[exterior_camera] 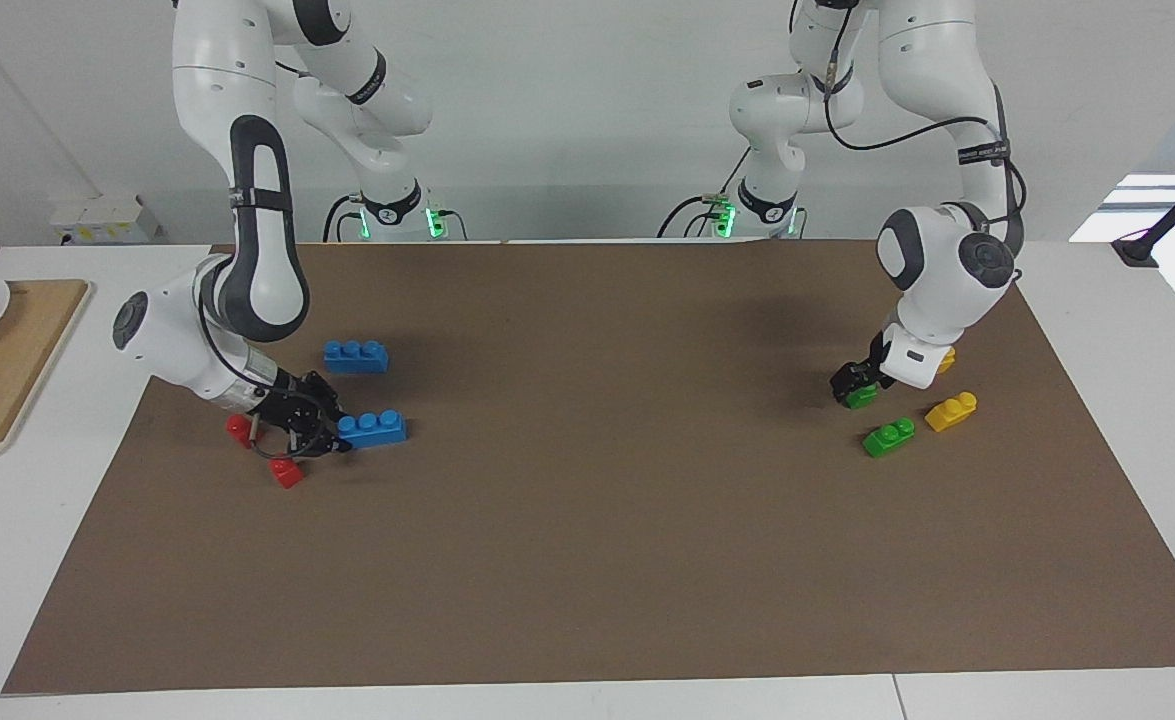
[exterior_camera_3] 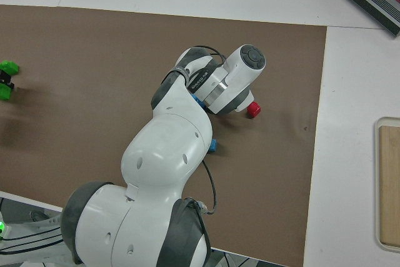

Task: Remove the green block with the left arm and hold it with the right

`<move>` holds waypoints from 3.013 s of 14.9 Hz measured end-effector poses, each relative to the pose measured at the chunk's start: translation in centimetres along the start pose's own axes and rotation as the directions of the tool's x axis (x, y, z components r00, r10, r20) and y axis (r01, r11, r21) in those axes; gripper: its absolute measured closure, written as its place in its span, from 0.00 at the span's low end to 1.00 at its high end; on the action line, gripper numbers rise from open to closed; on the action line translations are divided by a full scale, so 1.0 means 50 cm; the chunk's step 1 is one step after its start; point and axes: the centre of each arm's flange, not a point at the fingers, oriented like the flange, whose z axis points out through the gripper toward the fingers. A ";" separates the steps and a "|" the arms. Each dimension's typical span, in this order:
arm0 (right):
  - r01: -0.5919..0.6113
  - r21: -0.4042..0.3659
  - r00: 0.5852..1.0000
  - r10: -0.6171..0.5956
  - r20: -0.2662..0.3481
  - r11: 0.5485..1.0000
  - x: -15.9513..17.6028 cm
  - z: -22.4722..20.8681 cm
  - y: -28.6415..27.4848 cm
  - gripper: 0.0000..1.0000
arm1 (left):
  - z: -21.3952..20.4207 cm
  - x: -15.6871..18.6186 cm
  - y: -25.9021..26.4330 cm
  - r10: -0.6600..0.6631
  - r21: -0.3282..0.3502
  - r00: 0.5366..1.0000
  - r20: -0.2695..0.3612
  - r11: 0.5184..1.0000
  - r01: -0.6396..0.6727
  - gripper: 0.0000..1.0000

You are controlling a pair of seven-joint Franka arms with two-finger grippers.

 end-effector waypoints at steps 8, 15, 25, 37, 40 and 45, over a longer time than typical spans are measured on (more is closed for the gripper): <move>0.060 0.020 0.998 -0.060 0.013 0.998 -0.042 -0.064 -0.016 0.10 | -0.186 -0.022 -0.002 0.001 -0.006 0.999 -0.044 1.000 -0.001 0.00; 0.205 -0.045 0.973 -0.209 -0.093 0.978 -0.159 -0.296 -0.032 0.10 | -0.351 -0.040 0.002 0.013 0.008 0.999 -0.049 1.000 -0.012 0.00; 0.796 -0.314 0.485 -0.855 -0.183 0.518 -0.350 -0.544 -0.023 0.00 | -0.421 -0.016 0.023 0.036 0.043 0.999 0.000 0.998 -0.036 0.00; 0.872 -0.439 0.191 -0.976 -0.100 0.216 -0.362 -0.578 -0.016 0.00 | -0.440 -0.031 0.047 0.058 0.043 0.998 -0.014 0.997 -0.058 0.00; 0.872 -0.440 0.196 -0.977 -0.086 0.213 -0.364 -0.574 -0.014 0.00 | -0.471 -0.035 0.060 0.070 0.039 0.996 -0.046 0.997 -0.069 0.00; 0.874 -0.440 0.192 -0.978 -0.075 0.205 -0.371 -0.569 -0.013 0.00 | -0.491 -0.041 0.063 0.074 0.037 0.995 -0.060 0.997 -0.072 0.00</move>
